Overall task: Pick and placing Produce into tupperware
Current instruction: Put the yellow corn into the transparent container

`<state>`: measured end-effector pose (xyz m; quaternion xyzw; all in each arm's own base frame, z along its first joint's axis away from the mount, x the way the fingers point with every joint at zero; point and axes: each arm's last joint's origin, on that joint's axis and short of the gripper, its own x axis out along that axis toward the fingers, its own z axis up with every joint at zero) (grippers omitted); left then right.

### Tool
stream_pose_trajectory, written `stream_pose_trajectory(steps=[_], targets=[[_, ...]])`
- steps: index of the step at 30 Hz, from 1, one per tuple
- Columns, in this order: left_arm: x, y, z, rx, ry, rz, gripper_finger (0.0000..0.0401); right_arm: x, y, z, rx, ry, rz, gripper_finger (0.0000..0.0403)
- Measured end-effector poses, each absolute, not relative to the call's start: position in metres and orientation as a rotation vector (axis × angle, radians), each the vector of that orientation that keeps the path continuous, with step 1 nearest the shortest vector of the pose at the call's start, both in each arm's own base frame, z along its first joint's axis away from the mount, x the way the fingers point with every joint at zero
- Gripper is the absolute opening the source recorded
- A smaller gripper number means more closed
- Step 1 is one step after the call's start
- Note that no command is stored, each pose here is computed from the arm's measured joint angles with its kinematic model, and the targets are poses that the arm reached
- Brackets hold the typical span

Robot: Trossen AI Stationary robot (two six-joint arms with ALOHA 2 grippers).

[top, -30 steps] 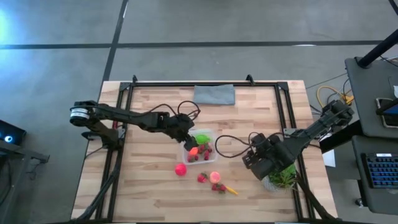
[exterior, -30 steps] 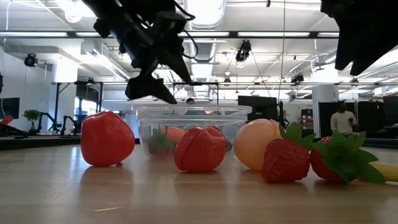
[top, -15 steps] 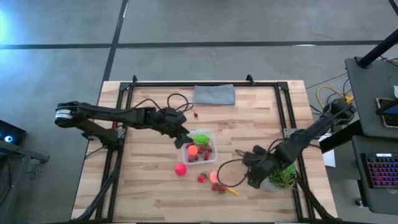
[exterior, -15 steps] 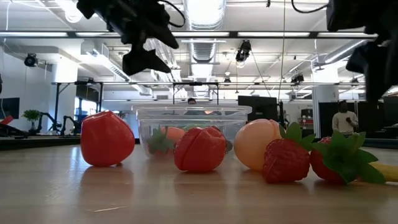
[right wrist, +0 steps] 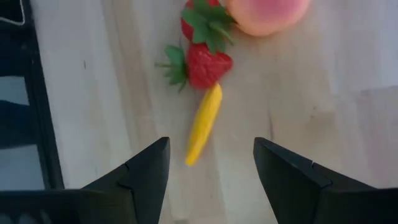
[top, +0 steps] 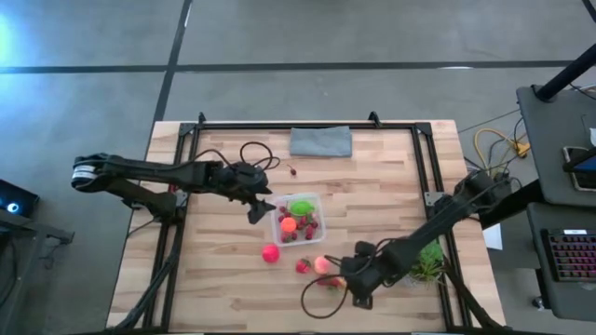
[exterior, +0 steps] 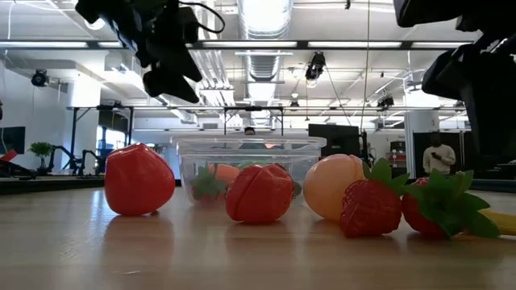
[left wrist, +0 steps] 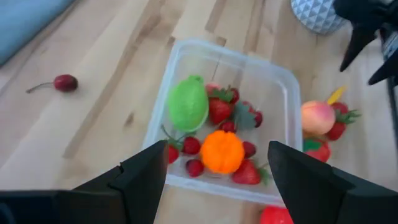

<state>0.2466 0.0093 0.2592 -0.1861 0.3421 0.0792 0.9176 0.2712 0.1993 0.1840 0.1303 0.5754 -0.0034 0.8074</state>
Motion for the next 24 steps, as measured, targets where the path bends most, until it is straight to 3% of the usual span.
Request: stream_pose_trajectory(steps=[13, 24], targets=[[0.229, 0.010, 0.251, -0.113, 0.753, 0.121, 0.0262, 0.304, 0.225, 0.162, 0.456, 1.294, -0.196, 0.0224], [0.216, 0.015, 0.263, 0.003, 0.698, 0.210, 0.0262, 0.316, 0.235, 0.143, 0.425, 1.391, -0.282, 0.0224]])
